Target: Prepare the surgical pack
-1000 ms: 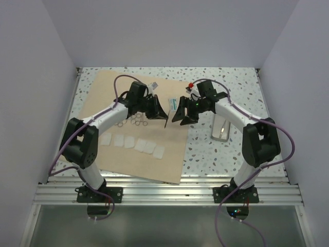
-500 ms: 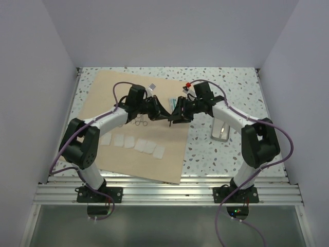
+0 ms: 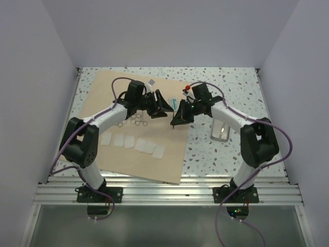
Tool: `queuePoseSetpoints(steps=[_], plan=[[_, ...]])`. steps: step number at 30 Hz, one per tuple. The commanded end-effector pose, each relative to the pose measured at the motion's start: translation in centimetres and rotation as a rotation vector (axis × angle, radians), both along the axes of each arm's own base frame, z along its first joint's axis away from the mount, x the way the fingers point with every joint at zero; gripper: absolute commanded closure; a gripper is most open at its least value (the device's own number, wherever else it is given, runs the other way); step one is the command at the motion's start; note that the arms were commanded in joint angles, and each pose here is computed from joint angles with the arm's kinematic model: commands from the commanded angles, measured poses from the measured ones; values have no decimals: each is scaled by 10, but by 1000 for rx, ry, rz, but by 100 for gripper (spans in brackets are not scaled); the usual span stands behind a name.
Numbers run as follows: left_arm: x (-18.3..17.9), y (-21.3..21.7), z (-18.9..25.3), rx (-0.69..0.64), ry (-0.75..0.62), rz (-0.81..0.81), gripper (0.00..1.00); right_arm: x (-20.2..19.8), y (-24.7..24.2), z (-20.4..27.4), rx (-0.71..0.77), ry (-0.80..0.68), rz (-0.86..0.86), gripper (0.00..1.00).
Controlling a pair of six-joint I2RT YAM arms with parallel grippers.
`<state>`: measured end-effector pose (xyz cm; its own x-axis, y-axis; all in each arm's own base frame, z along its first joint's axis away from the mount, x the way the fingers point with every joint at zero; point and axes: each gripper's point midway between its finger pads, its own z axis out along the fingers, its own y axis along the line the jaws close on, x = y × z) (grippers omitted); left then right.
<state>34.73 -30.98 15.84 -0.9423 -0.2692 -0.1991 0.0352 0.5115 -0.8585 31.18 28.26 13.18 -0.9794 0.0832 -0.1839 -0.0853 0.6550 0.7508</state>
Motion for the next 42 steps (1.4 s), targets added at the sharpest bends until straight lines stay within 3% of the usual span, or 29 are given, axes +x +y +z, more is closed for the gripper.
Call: queuePoseSetpoints(steps=[1, 7, 11, 17, 24, 27, 35, 42], plan=[[30, 34, 10, 125, -98, 39, 37, -2, -41, -24, -221, 66, -47, 100], [51, 90, -22, 471, -160, 58, 43, 8, -186, -50, -713, 103, -216, 100], [54, 113, -50, 639, -141, 47, 47, 4, -233, -58, -887, 133, -233, 100], [61, 129, -83, 764, -109, 20, 54, 10, -248, -82, -907, 182, -247, 100], [70, 141, -89, 843, -114, 41, 52, 9, -245, -99, -902, 232, -241, 98], [73, 145, -89, 866, -121, 50, 51, 10, -245, -102, -900, 224, -247, 91], [81, 150, -100, 913, -104, 52, 48, 18, -245, -89, -898, 201, -241, 62], [95, 146, -112, 916, -111, 59, 60, 21, -241, -64, -870, 159, -246, 60]])
